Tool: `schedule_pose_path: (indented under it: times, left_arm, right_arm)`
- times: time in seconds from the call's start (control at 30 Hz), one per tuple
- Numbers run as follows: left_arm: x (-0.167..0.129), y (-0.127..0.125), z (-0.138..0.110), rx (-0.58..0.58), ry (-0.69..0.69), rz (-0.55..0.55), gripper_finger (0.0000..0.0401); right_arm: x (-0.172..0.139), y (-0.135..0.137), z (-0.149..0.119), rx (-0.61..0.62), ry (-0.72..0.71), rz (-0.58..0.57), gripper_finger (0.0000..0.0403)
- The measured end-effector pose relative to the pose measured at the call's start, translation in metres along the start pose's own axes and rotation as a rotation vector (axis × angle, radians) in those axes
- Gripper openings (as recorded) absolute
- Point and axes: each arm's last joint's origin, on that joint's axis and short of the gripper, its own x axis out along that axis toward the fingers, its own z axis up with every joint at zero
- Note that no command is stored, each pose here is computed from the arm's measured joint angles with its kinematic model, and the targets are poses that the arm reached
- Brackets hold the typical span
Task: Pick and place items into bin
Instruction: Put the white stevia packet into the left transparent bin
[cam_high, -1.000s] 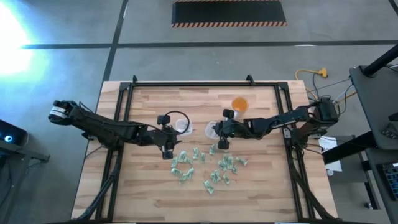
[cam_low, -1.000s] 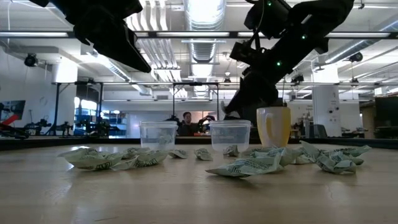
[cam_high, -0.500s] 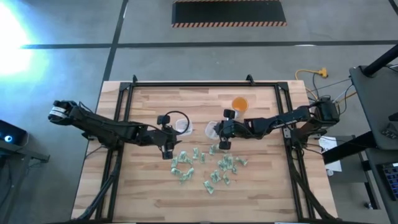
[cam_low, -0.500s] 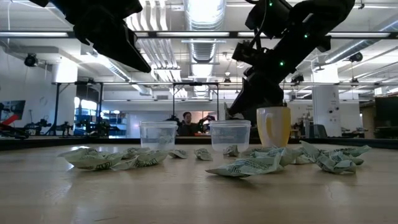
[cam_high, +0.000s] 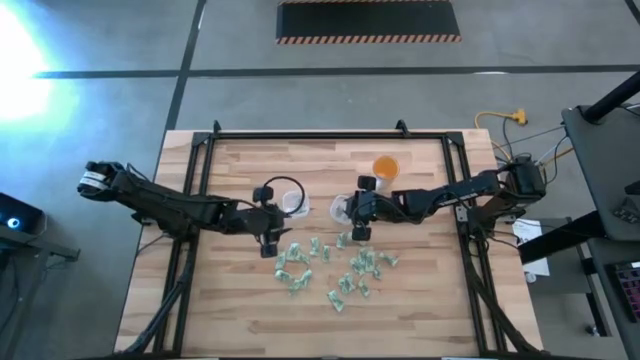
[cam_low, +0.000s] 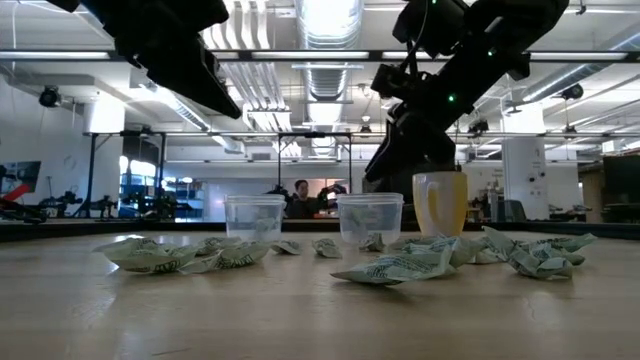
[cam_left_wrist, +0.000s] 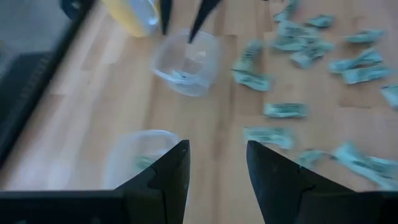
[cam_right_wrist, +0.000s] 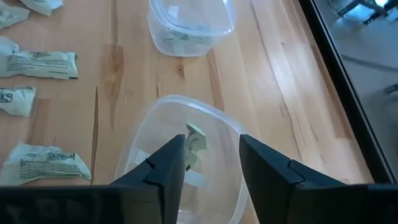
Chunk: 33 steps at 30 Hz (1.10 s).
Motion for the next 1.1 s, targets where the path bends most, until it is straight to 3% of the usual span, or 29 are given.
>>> schedule_pose_path:
  times: [0.2,0.37,0.73,1.1]
  left_arm:
    - [0.0,-0.008,-0.006,-0.064,0.068,-0.101,0.0143]
    - [0.007,-0.021,-0.011,-0.032,0.107,-0.145,0.0143]
    - [0.046,-0.04,-0.028,-0.114,0.225,-0.134,0.0143]
    - [0.073,-0.05,-0.042,-0.115,0.312,-0.118,0.0143]
  right_arm:
    - [-0.005,0.011,0.007,-0.091,-0.026,0.033,0.0139]
    - [-0.01,0.023,0.007,-0.143,-0.033,0.062,0.0132]
    - [-0.018,0.041,0.004,-0.197,-0.005,0.111,0.013]
    - [-0.018,0.042,0.002,-0.18,0.004,0.139,0.0118]
